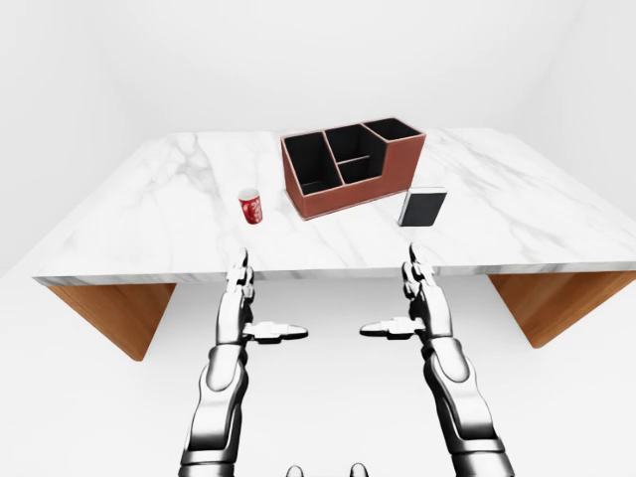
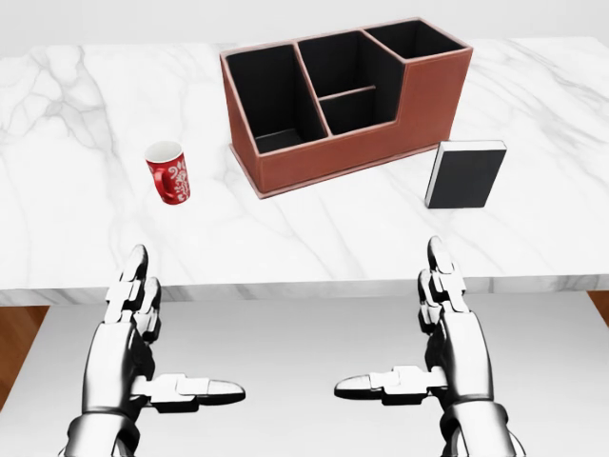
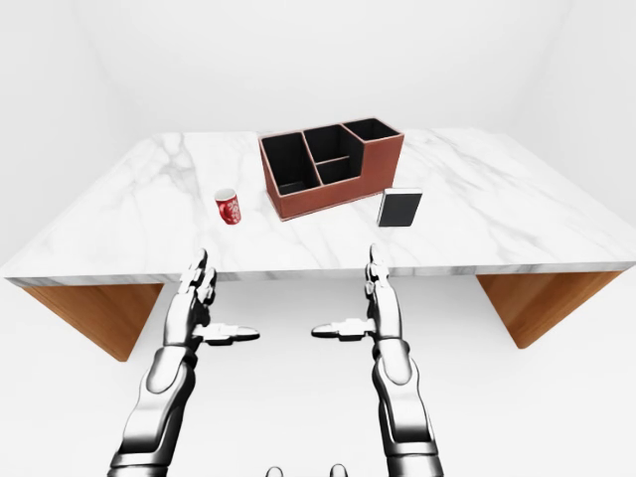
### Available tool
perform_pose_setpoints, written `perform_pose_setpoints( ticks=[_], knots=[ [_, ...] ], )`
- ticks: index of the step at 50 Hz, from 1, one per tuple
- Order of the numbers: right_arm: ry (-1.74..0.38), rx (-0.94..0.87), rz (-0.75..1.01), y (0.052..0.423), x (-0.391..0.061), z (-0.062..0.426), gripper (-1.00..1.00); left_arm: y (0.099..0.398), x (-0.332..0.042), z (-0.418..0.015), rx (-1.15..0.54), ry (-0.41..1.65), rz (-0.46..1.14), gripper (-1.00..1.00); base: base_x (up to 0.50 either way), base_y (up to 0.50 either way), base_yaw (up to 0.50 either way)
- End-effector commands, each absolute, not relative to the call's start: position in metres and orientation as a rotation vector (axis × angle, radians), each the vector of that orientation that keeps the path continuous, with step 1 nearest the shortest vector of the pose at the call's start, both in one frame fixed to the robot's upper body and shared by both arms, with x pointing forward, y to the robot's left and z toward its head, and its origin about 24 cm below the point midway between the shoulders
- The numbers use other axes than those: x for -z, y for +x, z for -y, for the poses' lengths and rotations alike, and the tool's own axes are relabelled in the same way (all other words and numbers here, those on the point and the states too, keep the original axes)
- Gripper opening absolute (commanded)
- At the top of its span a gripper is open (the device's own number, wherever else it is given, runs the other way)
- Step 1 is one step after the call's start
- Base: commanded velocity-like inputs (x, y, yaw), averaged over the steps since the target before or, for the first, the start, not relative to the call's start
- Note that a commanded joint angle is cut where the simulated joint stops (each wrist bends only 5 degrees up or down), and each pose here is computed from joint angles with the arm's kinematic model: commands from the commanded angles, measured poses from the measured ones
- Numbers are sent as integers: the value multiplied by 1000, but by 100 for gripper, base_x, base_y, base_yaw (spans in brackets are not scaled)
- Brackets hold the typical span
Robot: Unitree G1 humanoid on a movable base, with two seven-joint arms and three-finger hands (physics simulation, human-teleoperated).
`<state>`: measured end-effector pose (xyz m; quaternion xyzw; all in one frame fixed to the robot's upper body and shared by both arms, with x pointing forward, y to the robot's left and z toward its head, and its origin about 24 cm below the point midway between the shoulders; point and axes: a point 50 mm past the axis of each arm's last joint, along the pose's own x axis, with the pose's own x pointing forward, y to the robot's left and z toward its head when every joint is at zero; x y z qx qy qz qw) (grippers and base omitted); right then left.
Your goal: Pick up the book and place it in the left compartment of the caddy.
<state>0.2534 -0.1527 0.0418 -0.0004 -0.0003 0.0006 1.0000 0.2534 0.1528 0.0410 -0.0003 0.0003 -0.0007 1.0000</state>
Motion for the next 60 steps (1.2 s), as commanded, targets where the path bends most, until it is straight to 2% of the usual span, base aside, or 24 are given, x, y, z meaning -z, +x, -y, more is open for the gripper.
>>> perform_pose_setpoints(
  ticks=[1, 32, 39, 49, 60],
  knots=[
    [-10, -5, 8, 250, -45, 159, 100, 250, -41, -158, 15, -1, -1, 100, 0, 0, 0],
    [-30, -73, 48, 250, -46, 153, 100, 248, -47, -160, 17, 11, 21, 100, 0, 0, 0],
    [-47, -62, 39, 253, -43, 153, 100, 248, -49, -160, 16, 23, 37, 100, -5, -45, 0],
    [-91, -55, 38, 253, -50, 153, 100, 250, -57, -161, 40, -10, 19, 100, 0, 0, 0],
    [-126, -56, 70, 253, -71, 154, 100, 243, -114, -159, 141, -69, 268, 100, 0, 0, 0]
  ],
)
